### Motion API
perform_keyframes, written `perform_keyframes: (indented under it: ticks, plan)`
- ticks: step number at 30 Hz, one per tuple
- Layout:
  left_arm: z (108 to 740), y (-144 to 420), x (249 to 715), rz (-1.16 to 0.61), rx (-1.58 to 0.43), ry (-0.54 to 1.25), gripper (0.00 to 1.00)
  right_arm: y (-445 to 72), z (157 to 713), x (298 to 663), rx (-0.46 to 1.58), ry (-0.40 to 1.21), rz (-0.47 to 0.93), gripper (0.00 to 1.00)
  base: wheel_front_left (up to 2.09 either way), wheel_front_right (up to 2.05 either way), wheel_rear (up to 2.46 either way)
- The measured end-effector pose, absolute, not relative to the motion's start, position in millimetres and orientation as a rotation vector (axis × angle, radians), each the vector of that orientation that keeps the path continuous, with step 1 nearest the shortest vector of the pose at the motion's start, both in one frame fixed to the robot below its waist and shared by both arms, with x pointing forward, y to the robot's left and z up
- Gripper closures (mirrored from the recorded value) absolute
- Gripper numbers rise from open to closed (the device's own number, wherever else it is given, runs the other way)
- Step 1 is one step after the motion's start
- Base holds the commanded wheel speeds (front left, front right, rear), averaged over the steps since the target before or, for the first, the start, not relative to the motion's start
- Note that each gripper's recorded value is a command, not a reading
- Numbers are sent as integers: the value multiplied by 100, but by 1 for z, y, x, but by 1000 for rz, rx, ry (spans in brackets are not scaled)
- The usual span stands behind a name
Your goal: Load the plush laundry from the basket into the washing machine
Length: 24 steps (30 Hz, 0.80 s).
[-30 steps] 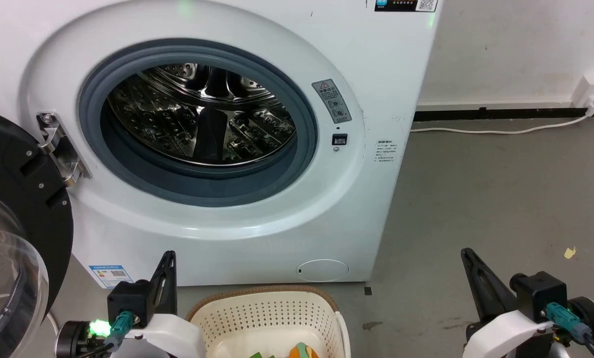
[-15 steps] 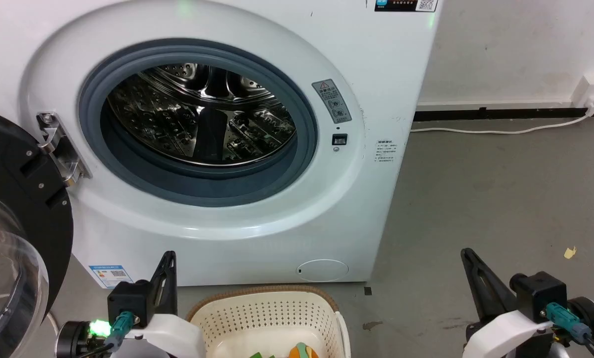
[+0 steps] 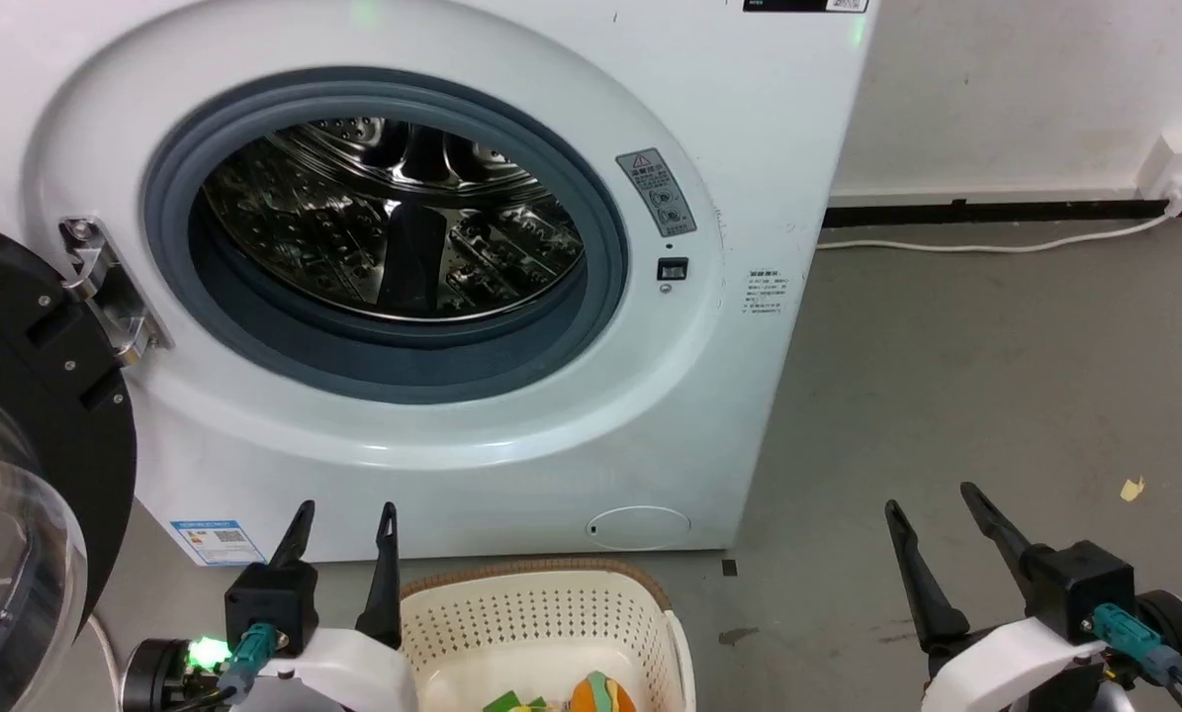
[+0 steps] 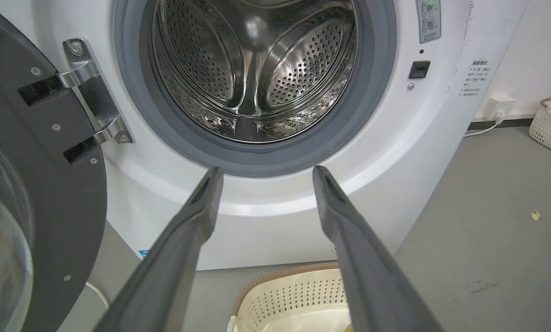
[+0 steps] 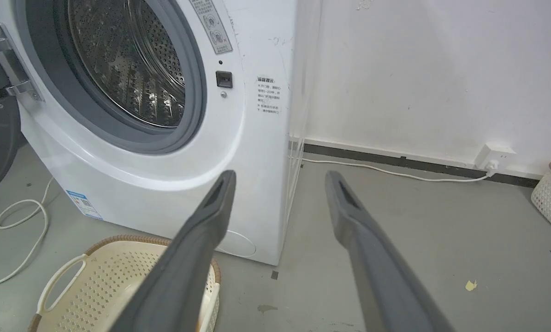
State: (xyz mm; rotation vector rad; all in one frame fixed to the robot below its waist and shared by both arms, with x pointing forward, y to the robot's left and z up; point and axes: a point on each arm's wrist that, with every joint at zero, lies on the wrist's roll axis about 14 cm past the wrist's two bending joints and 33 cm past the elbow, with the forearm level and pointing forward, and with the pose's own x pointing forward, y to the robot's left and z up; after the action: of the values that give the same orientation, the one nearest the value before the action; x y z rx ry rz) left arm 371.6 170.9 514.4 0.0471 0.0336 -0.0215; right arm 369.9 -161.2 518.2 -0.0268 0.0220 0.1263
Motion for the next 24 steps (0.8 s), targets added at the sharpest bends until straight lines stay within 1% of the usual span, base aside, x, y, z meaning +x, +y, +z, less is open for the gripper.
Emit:
perform_keyframes:
  ticks: [11, 24]
  plan:
    - [489, 159, 385, -60, 49, 94, 0, -169, 510, 376, -3, 30, 102, 0, 0, 0, 0]
    - [442, 140, 406, -151, 71, 211, 0, -178, 500, 388, 19, 43, 76, 0, 0, 0, 0]
